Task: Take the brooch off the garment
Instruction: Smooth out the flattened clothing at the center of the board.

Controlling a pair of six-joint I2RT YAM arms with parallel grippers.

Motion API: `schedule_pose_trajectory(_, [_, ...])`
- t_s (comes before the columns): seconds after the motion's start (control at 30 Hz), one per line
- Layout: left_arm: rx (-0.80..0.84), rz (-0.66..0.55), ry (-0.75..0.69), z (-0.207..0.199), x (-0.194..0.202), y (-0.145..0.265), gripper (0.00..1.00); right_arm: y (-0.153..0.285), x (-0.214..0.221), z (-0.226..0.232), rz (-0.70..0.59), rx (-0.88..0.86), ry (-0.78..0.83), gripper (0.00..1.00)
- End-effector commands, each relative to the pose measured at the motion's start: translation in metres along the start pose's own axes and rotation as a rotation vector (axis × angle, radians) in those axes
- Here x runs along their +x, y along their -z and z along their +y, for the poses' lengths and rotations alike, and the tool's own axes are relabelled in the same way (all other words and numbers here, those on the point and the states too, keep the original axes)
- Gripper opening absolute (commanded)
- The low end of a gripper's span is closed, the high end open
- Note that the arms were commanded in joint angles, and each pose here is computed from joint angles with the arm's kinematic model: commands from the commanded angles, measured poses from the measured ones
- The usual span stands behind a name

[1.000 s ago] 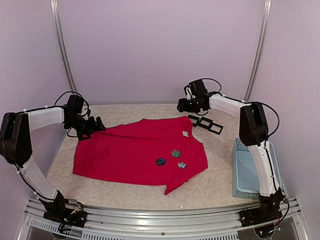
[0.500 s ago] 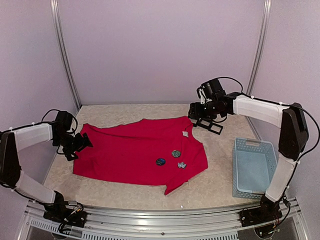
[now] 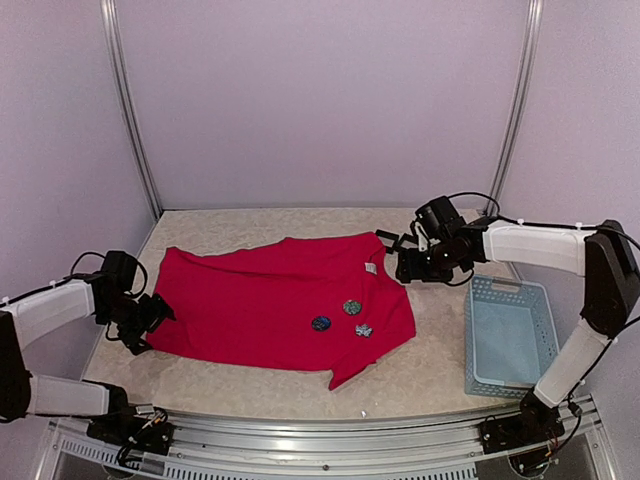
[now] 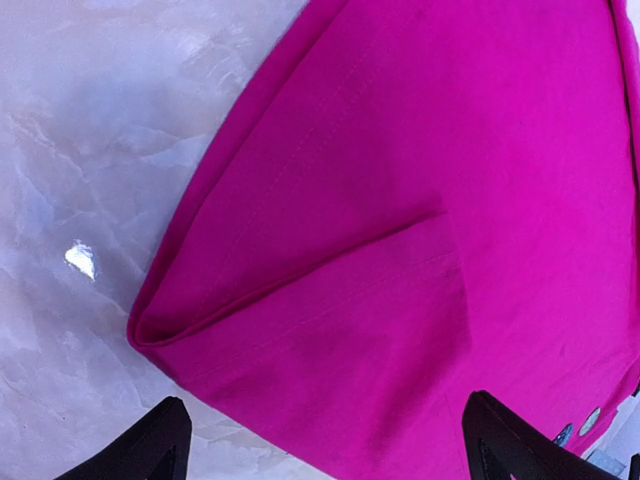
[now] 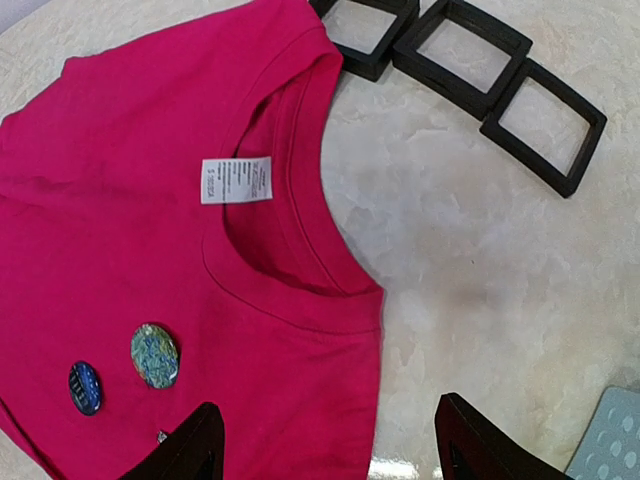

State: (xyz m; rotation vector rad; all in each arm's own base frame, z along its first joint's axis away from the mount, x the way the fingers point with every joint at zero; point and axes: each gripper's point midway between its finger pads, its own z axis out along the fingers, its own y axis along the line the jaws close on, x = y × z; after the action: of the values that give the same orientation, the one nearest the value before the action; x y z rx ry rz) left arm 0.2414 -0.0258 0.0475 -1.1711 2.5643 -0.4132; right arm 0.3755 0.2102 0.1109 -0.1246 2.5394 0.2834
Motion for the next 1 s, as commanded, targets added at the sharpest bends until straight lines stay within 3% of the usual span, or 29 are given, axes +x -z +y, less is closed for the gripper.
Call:
schedule_pose_trajectory(0.0, [-0.070, -0.009, 0.032, 0.017, 0.001, -0.004, 0.87, 0.016, 0.022, -0.012, 0.014, 0.013, -0.035, 0.74])
schedule_pose_trajectory(0.17, [-0.051, -0.008, 0.044, 0.023, 0.008, -0.009, 0.67, 0.018, 0.033, -0.016, 0.015, 0.007, -0.053, 0.74])
schedule_pose_trajectory(0.4, [-0.092, -0.022, 0.077, 0.036, 0.000, -0.013, 0.64, 0.005, 0.038, -0.019, 0.071, 0.040, -0.046, 0.73])
schedule_pose_trajectory(0.97, [-0.097, -0.067, 0.122, 0.045, -0.016, -0.023, 0.27, -0.021, 0.031, -0.024, 0.106, 0.078, -0.032, 0.73])
